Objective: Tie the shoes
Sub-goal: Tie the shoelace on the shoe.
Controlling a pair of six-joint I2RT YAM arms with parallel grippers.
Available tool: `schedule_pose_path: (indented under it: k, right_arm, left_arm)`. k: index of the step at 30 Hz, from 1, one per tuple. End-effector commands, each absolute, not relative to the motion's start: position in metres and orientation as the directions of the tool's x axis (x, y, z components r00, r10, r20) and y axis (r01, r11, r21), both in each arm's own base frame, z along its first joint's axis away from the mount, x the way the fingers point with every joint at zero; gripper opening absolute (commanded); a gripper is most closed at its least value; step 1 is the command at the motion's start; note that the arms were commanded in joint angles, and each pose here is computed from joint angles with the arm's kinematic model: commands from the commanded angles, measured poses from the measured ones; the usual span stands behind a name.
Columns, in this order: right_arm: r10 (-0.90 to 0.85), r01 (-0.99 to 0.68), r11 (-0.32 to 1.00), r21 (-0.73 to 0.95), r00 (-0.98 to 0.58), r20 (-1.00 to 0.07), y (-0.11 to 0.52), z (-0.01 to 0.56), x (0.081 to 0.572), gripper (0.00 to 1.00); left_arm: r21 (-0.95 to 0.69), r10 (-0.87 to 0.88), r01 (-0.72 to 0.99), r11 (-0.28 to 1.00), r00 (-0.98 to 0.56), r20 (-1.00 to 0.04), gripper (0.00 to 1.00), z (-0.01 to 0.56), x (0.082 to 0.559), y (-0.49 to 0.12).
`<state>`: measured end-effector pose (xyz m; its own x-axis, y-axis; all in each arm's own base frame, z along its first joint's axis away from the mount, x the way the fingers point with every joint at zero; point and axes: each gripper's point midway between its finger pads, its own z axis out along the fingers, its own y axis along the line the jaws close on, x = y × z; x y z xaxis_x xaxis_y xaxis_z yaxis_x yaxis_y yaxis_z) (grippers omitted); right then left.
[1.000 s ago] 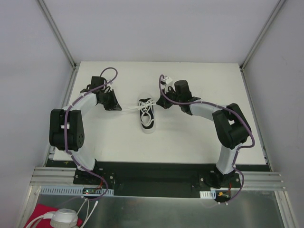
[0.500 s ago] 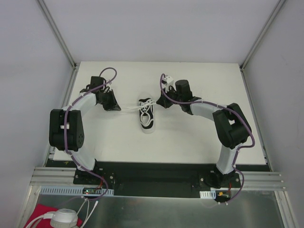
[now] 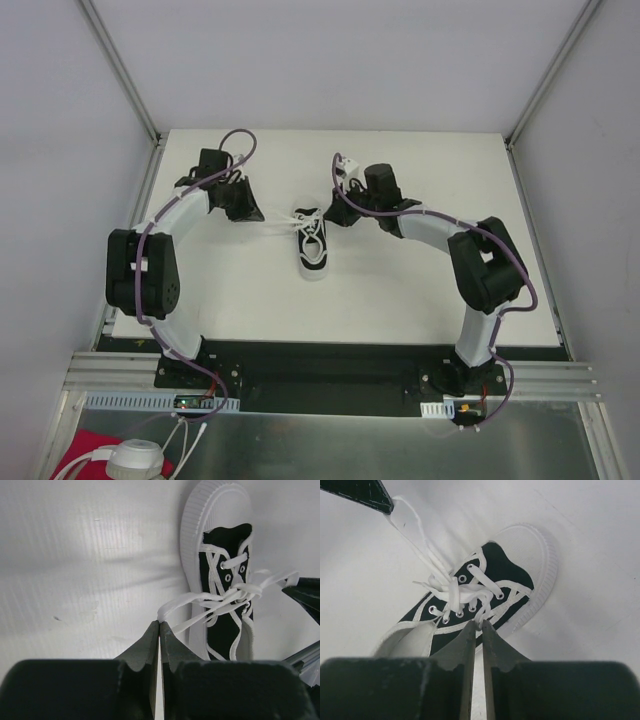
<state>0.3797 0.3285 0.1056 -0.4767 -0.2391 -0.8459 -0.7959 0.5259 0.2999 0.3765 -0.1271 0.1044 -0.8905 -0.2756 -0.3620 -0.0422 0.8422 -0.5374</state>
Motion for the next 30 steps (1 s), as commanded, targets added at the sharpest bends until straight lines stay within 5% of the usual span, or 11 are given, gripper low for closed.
schedule_pose_path:
  k: [1, 5, 8, 20, 30]
  right_arm:
    - [-0.261, -0.811, 0.526, 0.255, -0.440, -0.859, 0.330, 0.120, 0.383, 0.20]
    - [-0.278, -0.790, 0.579, 0.200, -0.422, -0.863, 0.316, 0.123, 0.388, 0.54]
    - [-0.281, -0.780, 0.606, 0.159, -0.397, -0.874, 0.309, 0.135, 0.391, 0.60]
    - [-0.545, -0.859, 0.490, -0.150, -0.168, -0.821, 0.345, 0.157, 0.364, 0.56]
    - [-0.623, -0.903, 0.402, -0.151, -0.149, -0.768, 0.382, 0.135, 0.361, 0.49]
  left_arm:
    - [-0.548, -0.249, -0.005, 0.837, -0.894, -0.373, 0.00, 0.114, 0.382, -0.139]
    - [-0.547, -0.242, 0.001, 0.837, -0.896, -0.372, 0.00, 0.113, 0.383, -0.141]
    - [-0.547, -0.242, 0.002, 0.837, -0.896, -0.373, 0.00, 0.114, 0.384, -0.141]
    - [-0.551, -0.241, 0.003, 0.835, -0.897, -0.370, 0.00, 0.112, 0.389, -0.143]
    - [-0.551, -0.242, 0.003, 0.834, -0.896, -0.372, 0.00, 0.113, 0.390, -0.143]
